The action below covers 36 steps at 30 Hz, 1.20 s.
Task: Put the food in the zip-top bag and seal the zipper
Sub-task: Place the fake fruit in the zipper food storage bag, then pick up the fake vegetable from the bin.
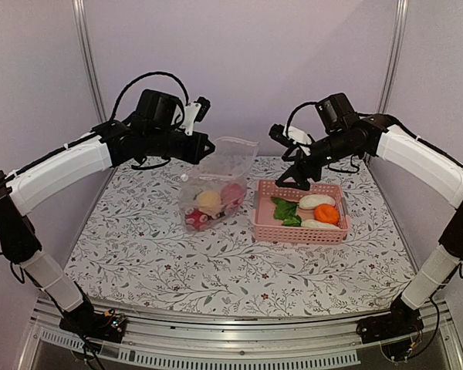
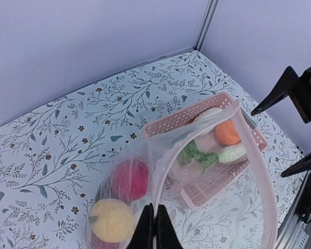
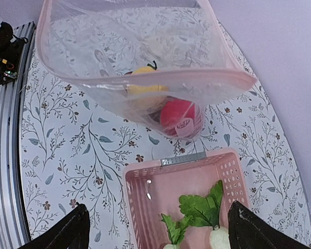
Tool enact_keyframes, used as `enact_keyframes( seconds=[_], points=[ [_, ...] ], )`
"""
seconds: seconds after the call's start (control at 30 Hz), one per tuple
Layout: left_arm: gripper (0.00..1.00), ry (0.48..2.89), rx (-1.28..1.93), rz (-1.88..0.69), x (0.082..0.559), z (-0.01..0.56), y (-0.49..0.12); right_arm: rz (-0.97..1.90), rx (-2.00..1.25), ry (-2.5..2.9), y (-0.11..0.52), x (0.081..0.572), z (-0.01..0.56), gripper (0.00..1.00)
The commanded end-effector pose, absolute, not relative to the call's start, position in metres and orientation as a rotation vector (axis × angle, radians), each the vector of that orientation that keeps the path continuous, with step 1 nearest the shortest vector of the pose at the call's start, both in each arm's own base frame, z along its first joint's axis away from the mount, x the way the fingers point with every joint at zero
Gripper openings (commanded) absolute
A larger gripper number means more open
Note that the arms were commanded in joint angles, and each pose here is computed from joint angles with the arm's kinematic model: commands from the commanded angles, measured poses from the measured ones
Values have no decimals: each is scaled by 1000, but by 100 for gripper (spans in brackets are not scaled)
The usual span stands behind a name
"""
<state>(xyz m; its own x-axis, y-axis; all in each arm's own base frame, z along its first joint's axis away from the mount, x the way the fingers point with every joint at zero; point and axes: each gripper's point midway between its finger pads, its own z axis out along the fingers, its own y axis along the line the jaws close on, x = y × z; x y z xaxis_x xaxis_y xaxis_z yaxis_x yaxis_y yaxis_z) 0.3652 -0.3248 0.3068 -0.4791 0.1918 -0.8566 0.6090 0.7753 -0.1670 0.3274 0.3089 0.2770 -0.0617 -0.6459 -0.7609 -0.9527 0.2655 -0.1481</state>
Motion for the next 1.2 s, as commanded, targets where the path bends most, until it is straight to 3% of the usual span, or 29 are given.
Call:
enact_keyframes(
  seconds=[0.0, 0.6, 0.87, 1.17],
  points=[
    [0, 2046, 611, -575, 369, 302, -325, 435, -1392, 1893, 271, 337, 268, 91],
    [0, 2039, 631, -581, 365, 303, -324, 69, -1157, 2338, 162, 386, 160, 84],
    [0, 2047, 631, -583, 365, 299, -324, -90, -1164, 2461, 138, 389, 117, 87],
    [0, 2049, 630, -587, 365, 299, -325, -60, -1084, 2570, 126, 394, 85, 87]
  ],
)
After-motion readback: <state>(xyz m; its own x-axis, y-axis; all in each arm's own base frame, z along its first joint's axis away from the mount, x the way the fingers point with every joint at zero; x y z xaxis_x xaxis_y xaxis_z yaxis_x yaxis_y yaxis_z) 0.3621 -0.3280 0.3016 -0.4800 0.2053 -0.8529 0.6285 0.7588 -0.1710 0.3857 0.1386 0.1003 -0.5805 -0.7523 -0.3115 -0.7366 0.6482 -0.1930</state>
